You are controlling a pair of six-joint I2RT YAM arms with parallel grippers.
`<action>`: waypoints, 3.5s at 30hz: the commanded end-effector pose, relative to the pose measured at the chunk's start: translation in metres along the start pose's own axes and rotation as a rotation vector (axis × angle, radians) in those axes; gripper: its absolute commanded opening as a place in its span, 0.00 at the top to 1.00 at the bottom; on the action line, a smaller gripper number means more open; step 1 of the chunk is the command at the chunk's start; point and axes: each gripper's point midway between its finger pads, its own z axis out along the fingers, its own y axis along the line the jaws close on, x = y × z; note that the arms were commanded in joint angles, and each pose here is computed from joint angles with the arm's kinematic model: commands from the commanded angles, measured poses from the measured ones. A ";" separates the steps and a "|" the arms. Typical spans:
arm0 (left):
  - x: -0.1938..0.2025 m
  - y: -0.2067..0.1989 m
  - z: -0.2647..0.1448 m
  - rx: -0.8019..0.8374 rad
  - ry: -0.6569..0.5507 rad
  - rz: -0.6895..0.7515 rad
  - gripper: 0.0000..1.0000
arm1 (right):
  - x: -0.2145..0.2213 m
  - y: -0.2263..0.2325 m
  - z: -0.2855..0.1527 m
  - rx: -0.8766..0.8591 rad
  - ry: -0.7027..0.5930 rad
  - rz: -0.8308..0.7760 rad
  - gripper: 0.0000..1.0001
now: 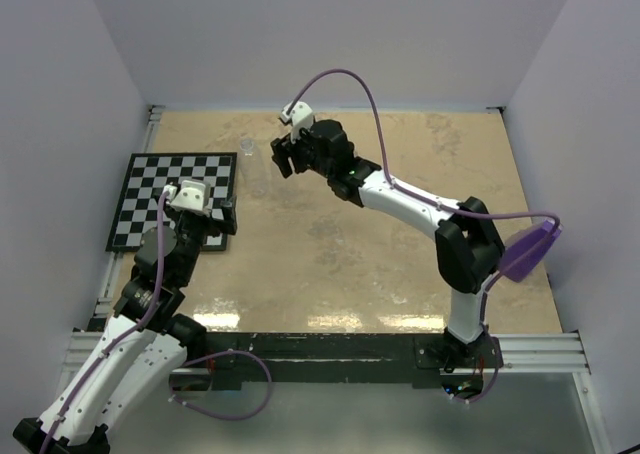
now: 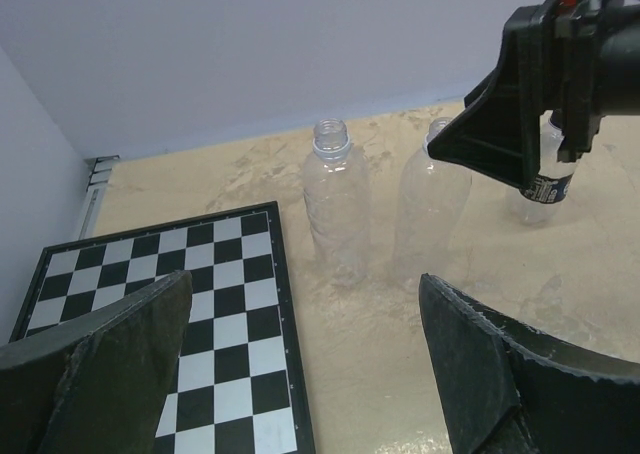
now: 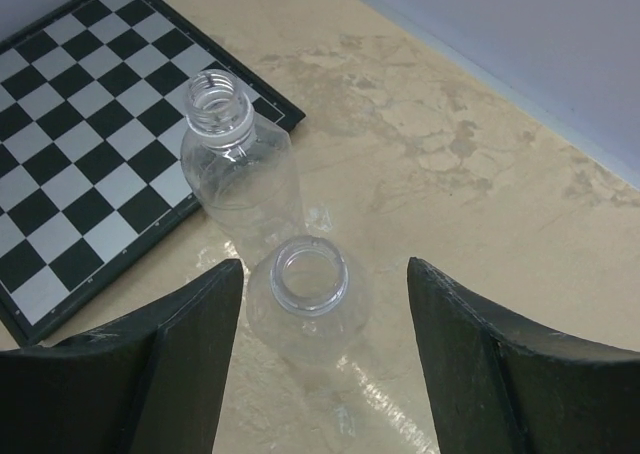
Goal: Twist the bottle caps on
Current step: Pick up the plastic bottle at the center of the board, then screw the bottle cap onto the plastic bottle.
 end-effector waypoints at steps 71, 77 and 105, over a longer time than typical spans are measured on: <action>0.016 -0.202 -0.043 1.288 -0.129 0.180 0.19 | -0.066 0.116 -0.262 -0.714 -0.428 -0.103 1.00; 0.017 -0.202 -0.048 1.302 -0.129 0.175 0.36 | -0.067 0.117 -0.263 -0.720 -0.433 -0.092 1.00; 0.038 -0.129 0.018 0.683 0.130 0.154 0.57 | 0.072 -0.168 -0.204 0.541 0.281 0.249 0.08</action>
